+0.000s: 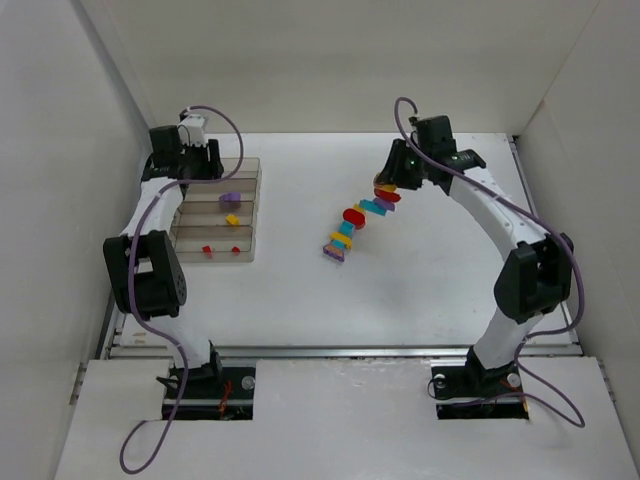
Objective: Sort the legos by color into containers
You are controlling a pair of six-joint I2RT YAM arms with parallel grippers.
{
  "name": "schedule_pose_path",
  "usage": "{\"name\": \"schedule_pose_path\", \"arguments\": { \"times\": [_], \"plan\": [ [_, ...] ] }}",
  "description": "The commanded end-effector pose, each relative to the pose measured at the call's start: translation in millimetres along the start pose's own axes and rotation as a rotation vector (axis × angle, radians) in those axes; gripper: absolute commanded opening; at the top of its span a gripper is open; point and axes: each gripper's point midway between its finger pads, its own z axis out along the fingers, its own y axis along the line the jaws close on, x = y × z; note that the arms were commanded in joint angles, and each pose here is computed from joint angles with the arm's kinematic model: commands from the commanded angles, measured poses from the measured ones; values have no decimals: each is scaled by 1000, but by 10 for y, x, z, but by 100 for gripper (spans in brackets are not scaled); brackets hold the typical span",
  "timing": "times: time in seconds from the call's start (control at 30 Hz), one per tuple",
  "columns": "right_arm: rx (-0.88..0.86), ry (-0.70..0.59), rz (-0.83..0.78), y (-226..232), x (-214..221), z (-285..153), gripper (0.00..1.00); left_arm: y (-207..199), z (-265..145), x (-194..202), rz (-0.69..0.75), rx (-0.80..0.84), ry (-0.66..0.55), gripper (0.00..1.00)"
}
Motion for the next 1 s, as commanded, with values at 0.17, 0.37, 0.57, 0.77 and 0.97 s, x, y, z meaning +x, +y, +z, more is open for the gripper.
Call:
{"name": "schedule_pose_path", "arguments": {
  "times": [0.17,0.37,0.57,0.77,0.97],
  "plan": [
    [-228,-162,-33,540,-359,-599,0,-1097,-625,-310,533,317,-127,52],
    [-327,-236,56,783,-513,-897,0,-2117,-885,-182,840,559,-199,73],
    [-389,-245,158,871,-487,-981,0,-2944,-1092,-68,925,692,-256,80],
    [-362,-289,122,890,-495,-1133,0,-3338,-1459,-16,751,929,-220,94],
    [-349,-268,66,958,-291,-1137,0,-3612,-1643,-44,544,1055,-163,100]
  ]
}}
